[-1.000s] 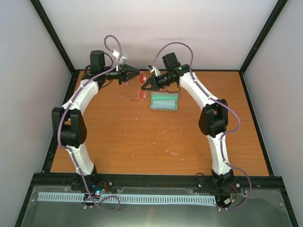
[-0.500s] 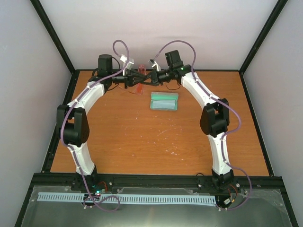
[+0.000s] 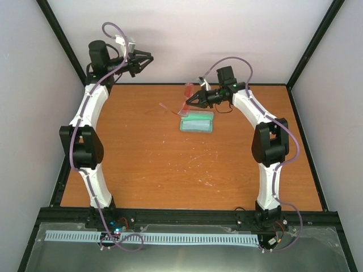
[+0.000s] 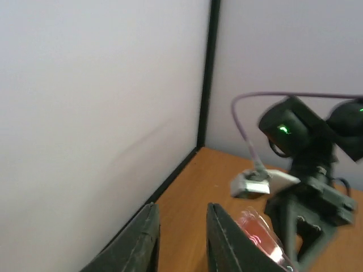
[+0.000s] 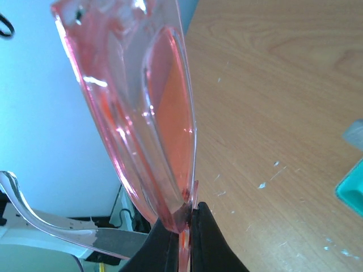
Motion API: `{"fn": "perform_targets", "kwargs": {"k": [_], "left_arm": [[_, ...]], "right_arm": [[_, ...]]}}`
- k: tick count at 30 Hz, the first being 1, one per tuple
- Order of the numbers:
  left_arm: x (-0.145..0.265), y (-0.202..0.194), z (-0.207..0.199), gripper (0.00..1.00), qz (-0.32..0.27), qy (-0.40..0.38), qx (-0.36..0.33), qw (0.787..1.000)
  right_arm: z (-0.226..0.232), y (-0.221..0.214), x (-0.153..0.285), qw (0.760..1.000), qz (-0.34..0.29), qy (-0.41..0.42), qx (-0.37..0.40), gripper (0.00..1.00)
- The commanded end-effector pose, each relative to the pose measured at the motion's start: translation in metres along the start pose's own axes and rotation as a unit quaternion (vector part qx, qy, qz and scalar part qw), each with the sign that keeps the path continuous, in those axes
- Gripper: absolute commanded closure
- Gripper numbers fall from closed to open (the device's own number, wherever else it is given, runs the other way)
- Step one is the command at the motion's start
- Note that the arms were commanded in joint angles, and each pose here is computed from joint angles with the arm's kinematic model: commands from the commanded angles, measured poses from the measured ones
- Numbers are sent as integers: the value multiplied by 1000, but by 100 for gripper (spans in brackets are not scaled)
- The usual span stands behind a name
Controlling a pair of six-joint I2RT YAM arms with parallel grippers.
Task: Organize the sunglasses
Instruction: Fold the sunglasses.
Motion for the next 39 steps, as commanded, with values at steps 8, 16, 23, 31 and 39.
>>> {"fn": "perform_targets", "kwargs": {"k": [8,16,23,31,39], "left_arm": [[-4,15,-125,83,-2,-189,-35,981],[-1,-6,-148,83,10,-203,-24,979],[-15,-12,-132,82,5,-211,-24,977],[-37,-19,-106,81,-9,-220,-37,975],[-54,-30,-84,67,-8,-195,-31,980]], "right_arm": [[12,56,28,996,-62,51,27,97],[22,56,25,996,-52,70,33,97],[60,34,12,993,-9,104,60,97],[101,-3,0,982,63,151,96,97],[100,-12,5,988,61,123,77,97]]}}
Point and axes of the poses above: each gripper's point midway between its finger pads, its own x axis back along the fingers, its own z axis along the line the jaws close on, y = z × x, the point moved 10 cm from there along x, back along the fingers, and after that the axes turned 7 degrees about -x, right-handed, at the moved point
